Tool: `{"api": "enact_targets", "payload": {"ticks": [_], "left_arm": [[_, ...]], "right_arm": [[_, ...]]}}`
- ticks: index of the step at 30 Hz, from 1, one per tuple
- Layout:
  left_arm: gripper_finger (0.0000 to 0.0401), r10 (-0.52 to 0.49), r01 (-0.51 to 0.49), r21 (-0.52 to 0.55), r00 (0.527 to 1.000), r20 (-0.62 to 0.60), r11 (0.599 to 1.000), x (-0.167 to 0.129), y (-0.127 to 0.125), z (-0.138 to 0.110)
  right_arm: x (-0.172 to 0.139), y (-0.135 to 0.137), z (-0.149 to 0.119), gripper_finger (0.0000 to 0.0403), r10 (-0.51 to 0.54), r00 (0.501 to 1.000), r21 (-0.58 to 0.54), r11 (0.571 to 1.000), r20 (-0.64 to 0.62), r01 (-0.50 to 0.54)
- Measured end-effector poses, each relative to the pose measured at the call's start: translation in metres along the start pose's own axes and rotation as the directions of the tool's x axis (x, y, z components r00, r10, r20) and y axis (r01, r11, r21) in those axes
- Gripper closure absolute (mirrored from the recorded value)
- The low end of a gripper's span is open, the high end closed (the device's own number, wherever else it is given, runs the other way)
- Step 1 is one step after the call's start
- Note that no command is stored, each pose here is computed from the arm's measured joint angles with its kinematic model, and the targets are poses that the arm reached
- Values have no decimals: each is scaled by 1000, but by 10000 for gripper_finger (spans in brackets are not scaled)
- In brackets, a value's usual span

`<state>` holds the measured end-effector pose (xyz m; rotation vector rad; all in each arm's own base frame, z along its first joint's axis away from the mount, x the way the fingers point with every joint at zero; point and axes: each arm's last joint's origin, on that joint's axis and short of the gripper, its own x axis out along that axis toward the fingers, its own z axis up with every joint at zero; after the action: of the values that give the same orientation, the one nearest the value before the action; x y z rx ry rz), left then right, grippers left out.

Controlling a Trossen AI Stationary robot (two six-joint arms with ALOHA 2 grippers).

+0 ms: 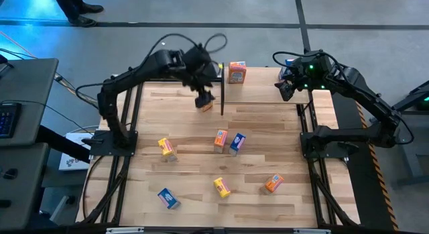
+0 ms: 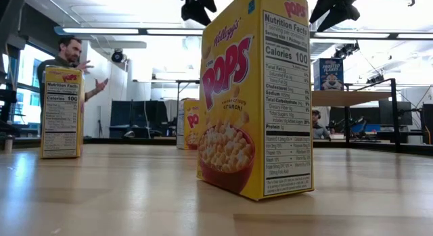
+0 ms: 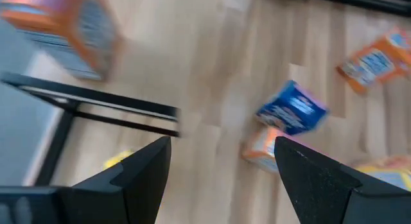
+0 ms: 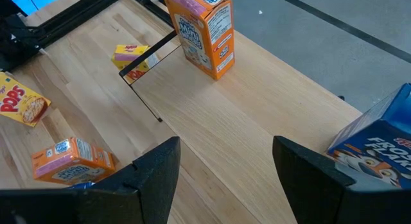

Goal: Stack cereal on shelf
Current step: Put the bottom yellow cereal box on the shelf

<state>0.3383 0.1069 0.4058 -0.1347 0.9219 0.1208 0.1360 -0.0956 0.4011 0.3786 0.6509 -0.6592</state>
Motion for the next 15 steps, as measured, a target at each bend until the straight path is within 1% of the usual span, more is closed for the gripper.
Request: {"api": "enact_targets", "payload": {"ticks": [5,8,11,15], "left_arm": [[135,-62,67,67,995,-73,995,16,-36,-14],[135,-96,103,117,993,-63,988,21,-57,-19],[135,-127,139,162,989,-79,977,28,-77,-24],[135,-169,186,236,982,-89,954,38,-104,-30]], "right_arm": [[0,0,0,163,0,1000,0,1000,0,0],[0,0,0,163,0,1000,0,1000,0,0],[0,0,0,163,0,1000,0,1000,0,0],[0,0,0,163,0,1000,0,1000,0,0]]}}
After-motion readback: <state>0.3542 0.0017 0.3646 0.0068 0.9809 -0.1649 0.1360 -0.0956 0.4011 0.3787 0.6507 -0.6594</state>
